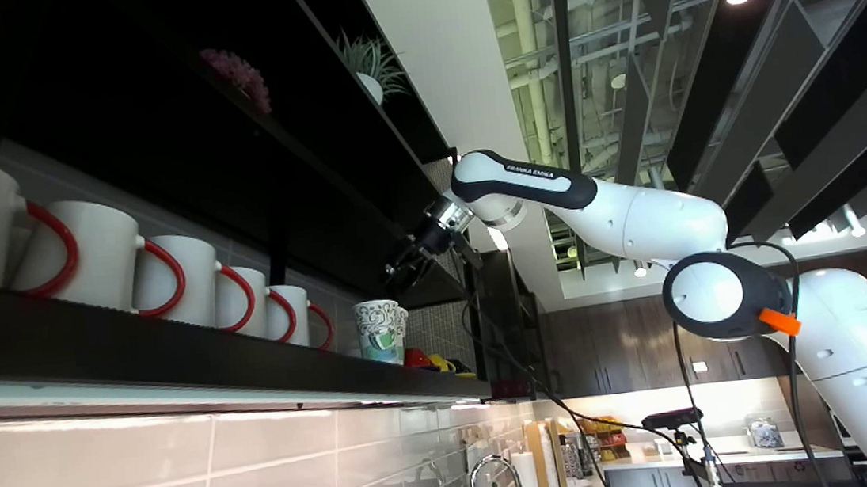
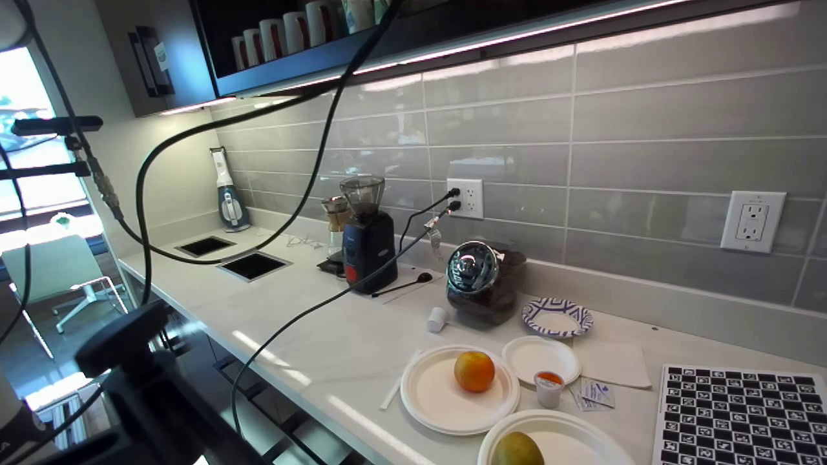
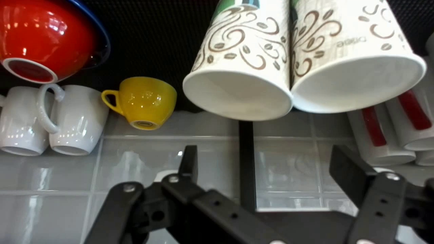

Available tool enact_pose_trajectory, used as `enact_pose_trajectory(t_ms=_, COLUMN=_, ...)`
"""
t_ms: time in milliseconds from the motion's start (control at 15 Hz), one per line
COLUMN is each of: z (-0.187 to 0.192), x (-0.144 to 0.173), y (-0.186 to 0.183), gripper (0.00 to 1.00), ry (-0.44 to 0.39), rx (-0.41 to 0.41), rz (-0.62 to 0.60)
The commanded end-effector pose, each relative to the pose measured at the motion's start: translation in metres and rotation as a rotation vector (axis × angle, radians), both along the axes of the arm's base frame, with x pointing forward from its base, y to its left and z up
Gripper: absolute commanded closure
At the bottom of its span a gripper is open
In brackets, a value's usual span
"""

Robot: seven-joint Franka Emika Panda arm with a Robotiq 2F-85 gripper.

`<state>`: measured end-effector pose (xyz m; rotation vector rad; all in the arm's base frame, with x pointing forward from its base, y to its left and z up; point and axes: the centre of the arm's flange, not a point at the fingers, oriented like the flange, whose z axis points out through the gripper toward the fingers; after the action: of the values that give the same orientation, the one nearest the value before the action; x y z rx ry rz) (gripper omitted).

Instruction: Put the mug cups on the shelf

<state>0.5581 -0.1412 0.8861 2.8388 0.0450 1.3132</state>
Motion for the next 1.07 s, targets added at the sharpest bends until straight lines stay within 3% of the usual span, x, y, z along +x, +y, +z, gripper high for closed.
enact_pose_trajectory(t_ms=0, z=0.009, x=-0.008, y=-0.006, gripper=0.00, ry=-0.031, rx=0.066, rz=-0.094)
enact_pose_trajectory(t_ms=533, z=-0.007, x=-0.009, y=-0.030, gripper=0.00, ry=0.009, rx=0.210, rz=-0.282)
enact_pose_trajectory(t_ms=1000, z=-0.035, x=-0.002, y=-0.043, gripper=0.00, ry=0.137, rx=0.298, rz=-0.344)
